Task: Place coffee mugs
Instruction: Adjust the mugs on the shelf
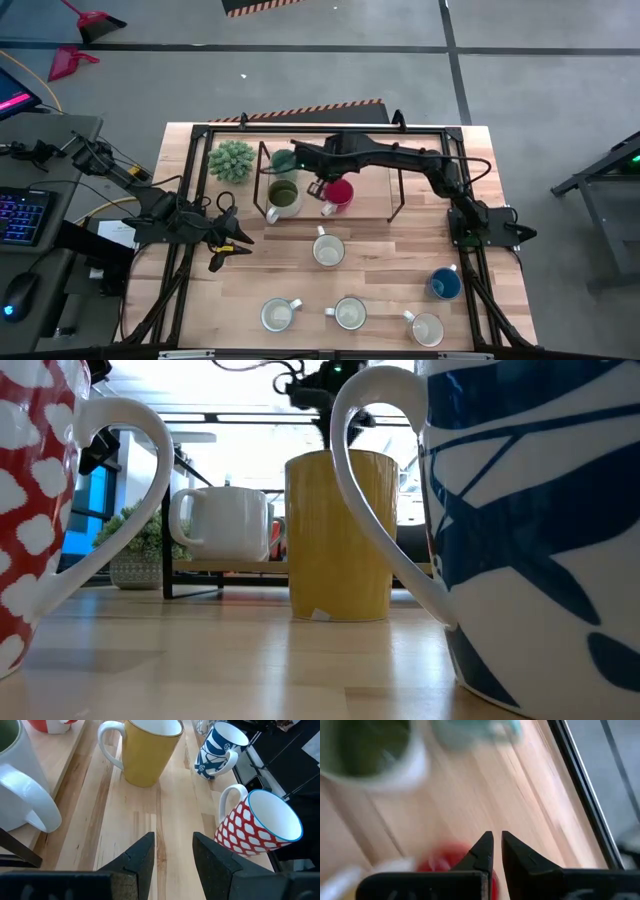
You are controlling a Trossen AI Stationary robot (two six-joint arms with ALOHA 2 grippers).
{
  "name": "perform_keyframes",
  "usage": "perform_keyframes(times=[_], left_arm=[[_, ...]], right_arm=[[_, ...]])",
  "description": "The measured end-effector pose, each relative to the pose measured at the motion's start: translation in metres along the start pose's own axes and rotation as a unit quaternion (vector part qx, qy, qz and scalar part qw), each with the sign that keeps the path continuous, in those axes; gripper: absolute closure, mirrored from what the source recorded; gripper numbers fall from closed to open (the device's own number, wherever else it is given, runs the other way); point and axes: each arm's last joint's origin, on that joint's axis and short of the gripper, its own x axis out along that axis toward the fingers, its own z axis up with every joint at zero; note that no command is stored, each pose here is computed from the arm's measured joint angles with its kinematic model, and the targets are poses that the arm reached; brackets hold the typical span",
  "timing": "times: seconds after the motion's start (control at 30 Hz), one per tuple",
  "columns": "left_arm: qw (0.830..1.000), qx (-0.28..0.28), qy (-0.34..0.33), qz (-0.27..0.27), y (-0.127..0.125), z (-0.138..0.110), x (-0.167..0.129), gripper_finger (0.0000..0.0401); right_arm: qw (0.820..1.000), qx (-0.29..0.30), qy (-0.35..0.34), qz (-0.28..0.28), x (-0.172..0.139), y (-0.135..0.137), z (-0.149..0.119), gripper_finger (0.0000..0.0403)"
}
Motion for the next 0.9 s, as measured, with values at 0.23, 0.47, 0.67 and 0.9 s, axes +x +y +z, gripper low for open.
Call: perform_keyframes(times=[0.23,0.47,0.67,0.9], left_arm=[[1.000,0.000,0.000,0.000,0.000,0.000,0.000,0.0280],[1.000,0.000,0.001,0.001,0.000,0.000,0.000,0.0280],[1.000,0.002,0.006,0.003,0.001,-0.001,0.000,0.0280],[1.000,0.005,0.015,0.009,0.002,-0.003,0.000,0.0280]], right_arm=[[0.998,0.028,0.055,-0.026,0.006,0.009,-0.015,0.0386],[0.994,0.054,0.078,-0.049,0.020,0.015,-0.022,0.0386],[0.993,0.065,0.054,-0.077,0.013,0.008,-0.020,0.0386],[0.992,0.097,-0.003,-0.086,-0.030,-0.026,-0.025,0.0386]])
